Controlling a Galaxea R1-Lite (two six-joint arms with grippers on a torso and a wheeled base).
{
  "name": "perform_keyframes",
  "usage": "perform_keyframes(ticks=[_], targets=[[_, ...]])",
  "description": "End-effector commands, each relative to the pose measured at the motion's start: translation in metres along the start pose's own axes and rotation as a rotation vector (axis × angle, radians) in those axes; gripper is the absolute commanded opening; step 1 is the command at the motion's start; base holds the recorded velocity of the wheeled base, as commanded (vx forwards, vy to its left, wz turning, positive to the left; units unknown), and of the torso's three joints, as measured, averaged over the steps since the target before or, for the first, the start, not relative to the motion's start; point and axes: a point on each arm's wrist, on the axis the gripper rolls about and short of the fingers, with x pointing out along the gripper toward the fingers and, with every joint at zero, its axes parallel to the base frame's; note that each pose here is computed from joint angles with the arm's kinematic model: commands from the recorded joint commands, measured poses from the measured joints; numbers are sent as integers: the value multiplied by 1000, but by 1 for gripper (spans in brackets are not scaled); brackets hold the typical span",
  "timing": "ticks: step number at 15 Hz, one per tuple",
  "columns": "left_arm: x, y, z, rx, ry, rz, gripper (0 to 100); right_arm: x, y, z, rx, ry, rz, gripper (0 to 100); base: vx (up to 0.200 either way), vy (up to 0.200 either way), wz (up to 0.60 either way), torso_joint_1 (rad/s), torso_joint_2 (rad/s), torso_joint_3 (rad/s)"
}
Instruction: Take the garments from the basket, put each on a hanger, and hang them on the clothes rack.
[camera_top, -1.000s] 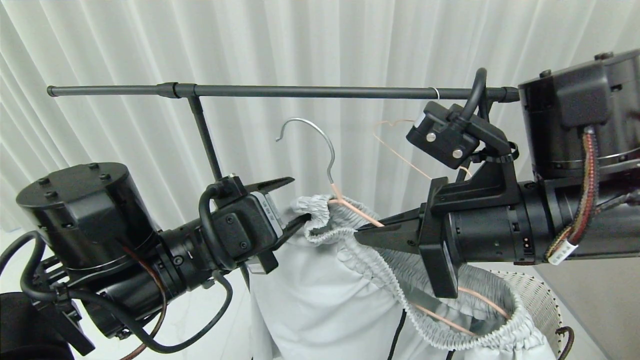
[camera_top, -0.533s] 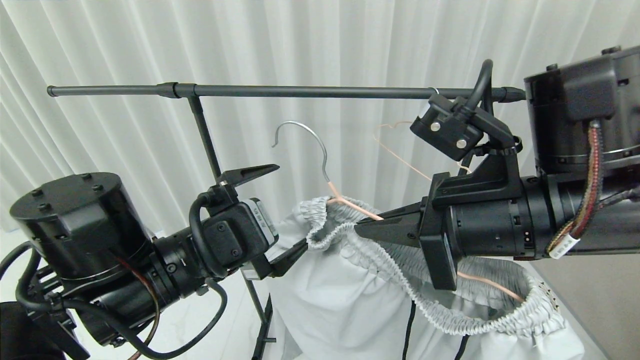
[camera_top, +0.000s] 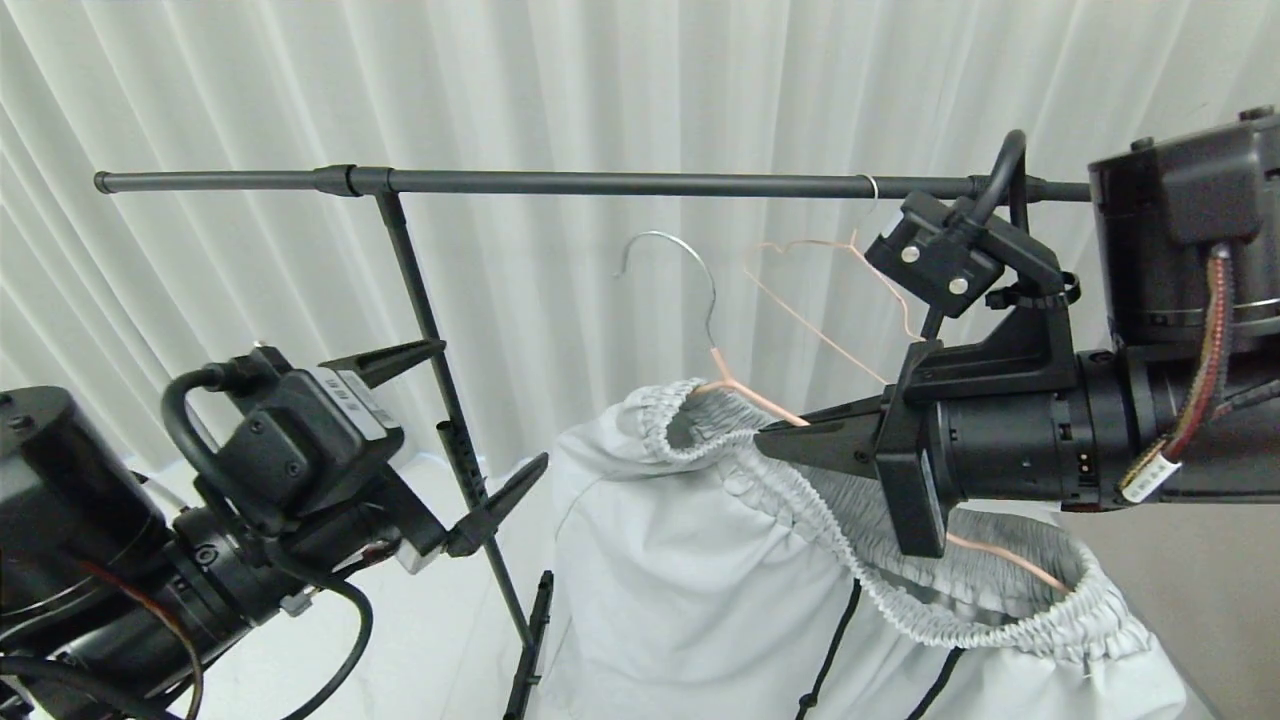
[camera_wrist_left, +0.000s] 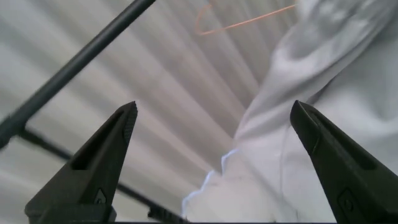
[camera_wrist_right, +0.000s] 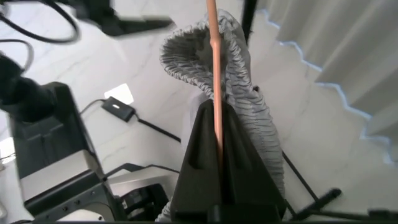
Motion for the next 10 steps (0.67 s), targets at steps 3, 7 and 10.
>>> perform_keyframes(ticks=[3, 7, 10], targets=[[-22, 15, -11, -69, 59, 105, 100, -13, -2, 0, -2, -21, -34, 0, 0, 0, 0, 0, 0, 0], [-35, 6, -37, -103, 182, 96, 100, -18, -1, 4, -21, -57, -36, 0, 0, 0, 0, 0, 0, 0], [-40, -5, -45, -117, 219, 51, 100, -18, 0, 7, -31, -93, -37, 0, 0, 0, 0, 0, 0, 0]])
